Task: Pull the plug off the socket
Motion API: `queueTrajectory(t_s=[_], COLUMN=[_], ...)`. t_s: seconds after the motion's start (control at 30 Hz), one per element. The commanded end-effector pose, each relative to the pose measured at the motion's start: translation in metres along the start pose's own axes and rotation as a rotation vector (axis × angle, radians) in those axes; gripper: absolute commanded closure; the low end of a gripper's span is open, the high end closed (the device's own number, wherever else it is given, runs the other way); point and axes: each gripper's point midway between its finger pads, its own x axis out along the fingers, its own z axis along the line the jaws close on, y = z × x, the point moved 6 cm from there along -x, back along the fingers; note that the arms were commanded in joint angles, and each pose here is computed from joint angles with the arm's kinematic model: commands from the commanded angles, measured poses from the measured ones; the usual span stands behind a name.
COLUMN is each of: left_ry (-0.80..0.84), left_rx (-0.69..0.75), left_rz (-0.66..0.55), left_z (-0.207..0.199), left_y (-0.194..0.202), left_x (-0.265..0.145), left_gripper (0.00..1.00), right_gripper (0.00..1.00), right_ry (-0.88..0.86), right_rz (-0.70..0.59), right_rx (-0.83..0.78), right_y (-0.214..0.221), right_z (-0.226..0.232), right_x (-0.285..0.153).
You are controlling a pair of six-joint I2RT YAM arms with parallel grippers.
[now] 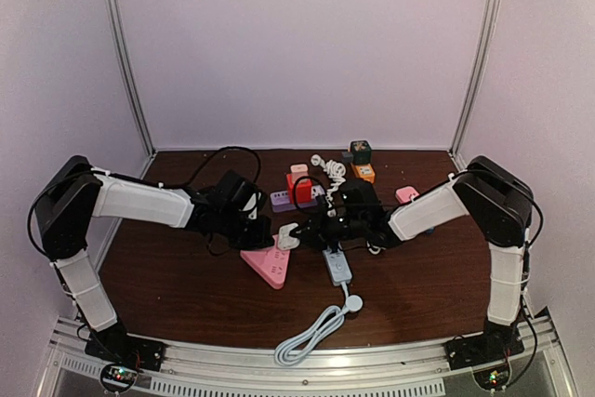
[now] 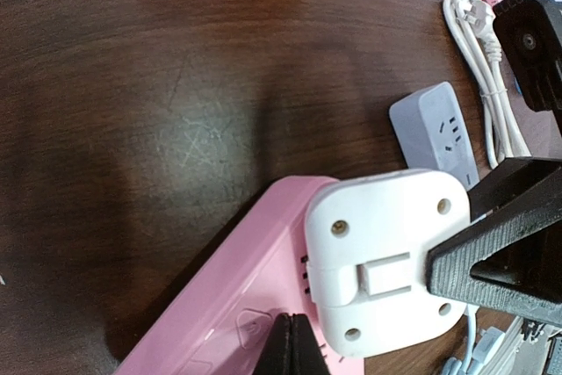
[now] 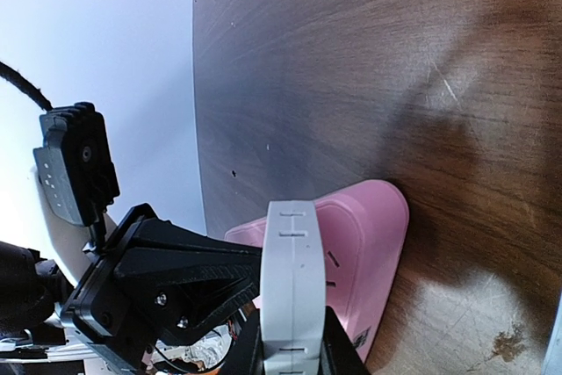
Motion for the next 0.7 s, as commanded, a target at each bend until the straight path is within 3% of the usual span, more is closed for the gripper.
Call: queueTrajectory(t_s=[0.0,0.67], left_ry=[-0.128,-0.142], left_rx=[-0.021,-0.005], left_rz=[0.091,0.108], left_z=[0.0239,0.0232], left_y=[0.0208,0.0214], left_x=[0.0110,0.0173], left_gripper=[1.00,1.00], right_gripper=[0.94,0.95], right_ry=[-0.187,-0.181], right_rz=[-0.016,-0.033], right_rx=[-0.091,-0.109], right_y=[-0.0038,-0.0018], right_z=[0.0537,0.0569], right_x=[-0.0190,-0.0283])
